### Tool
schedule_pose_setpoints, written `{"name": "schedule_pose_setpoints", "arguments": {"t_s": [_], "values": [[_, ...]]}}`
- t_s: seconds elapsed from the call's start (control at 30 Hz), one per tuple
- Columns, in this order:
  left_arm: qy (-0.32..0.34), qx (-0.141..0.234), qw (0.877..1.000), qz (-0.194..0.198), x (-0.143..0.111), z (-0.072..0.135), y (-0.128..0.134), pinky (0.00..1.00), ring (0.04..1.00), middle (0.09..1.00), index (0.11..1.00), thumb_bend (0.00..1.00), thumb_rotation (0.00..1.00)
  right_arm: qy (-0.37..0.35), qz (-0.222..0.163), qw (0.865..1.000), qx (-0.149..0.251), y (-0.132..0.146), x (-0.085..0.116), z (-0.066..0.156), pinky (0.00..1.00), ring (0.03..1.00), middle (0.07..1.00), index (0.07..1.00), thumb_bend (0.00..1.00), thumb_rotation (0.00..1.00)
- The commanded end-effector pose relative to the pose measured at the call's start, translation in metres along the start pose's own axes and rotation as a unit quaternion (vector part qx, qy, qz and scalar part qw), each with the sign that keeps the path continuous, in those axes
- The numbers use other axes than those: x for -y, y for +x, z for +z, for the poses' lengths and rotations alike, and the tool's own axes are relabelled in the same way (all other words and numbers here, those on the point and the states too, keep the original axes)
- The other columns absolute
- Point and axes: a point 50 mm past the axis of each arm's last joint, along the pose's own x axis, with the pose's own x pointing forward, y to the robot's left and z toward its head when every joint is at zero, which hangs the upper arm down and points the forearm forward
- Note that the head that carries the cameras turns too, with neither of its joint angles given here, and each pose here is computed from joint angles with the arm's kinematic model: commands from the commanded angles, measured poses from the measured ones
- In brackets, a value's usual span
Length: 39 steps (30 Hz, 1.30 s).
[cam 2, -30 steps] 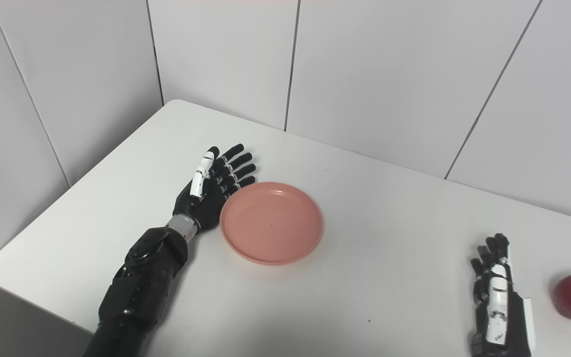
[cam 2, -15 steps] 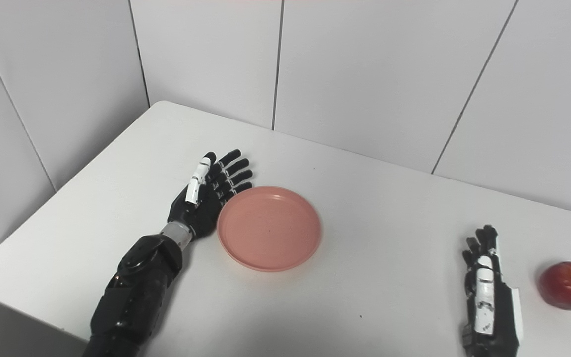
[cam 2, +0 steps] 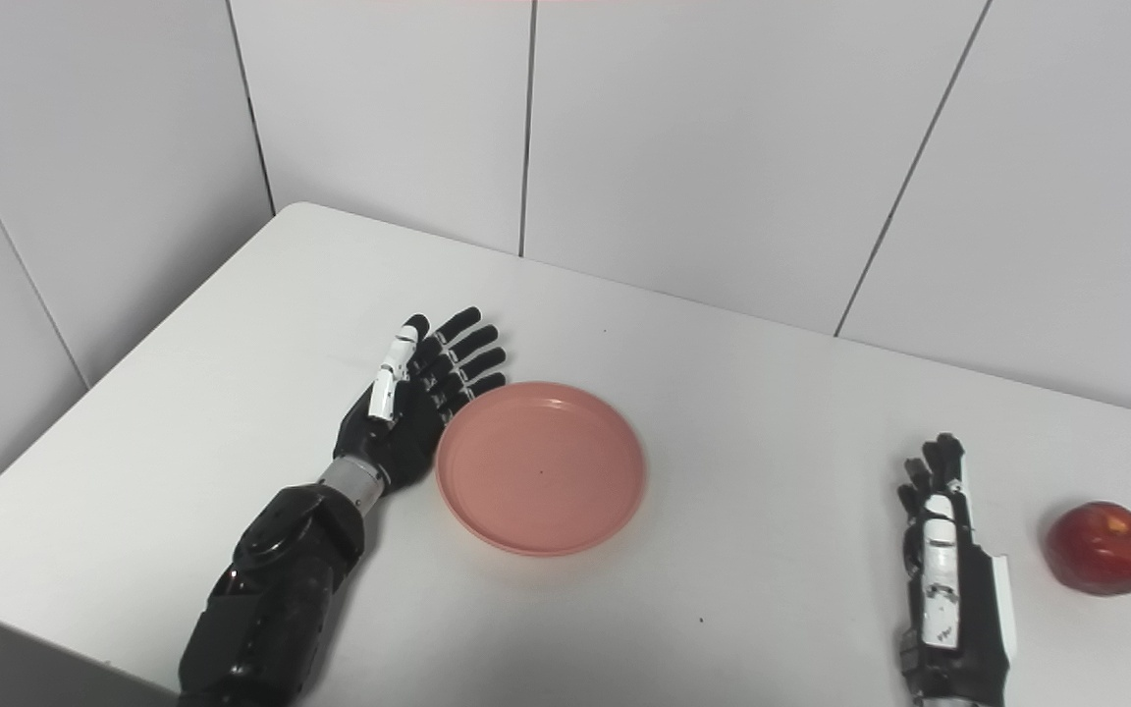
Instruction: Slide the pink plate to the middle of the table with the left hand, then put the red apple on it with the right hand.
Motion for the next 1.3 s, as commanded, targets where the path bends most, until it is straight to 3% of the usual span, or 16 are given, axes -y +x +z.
{"name": "schedule_pose_setpoints", "arguments": {"t_s": [0.0,0.63,1.27], "values": [[0.008,0.013,1.0,-0.012,0.012,0.008,0.003,0.85,0.852,0.854,0.839,0.4,1.0,0.037,-0.016,0.997,-0.064,-0.032,-0.013,-0.037,1.0,0.983,0.999,1.0,0.28,1.0],[0.004,0.005,1.0,-0.013,0.036,-0.004,-0.003,0.84,0.846,0.853,0.835,0.41,1.0,0.021,-0.02,0.998,-0.063,-0.032,-0.022,-0.036,1.0,0.97,0.987,0.994,0.29,1.0],[-0.005,-0.007,0.999,-0.044,0.068,-0.016,-0.011,0.84,0.85,0.856,0.838,0.41,1.0,0.021,-0.029,0.997,-0.064,-0.029,-0.031,-0.033,0.97,0.951,0.968,0.977,0.3,1.0]]}}
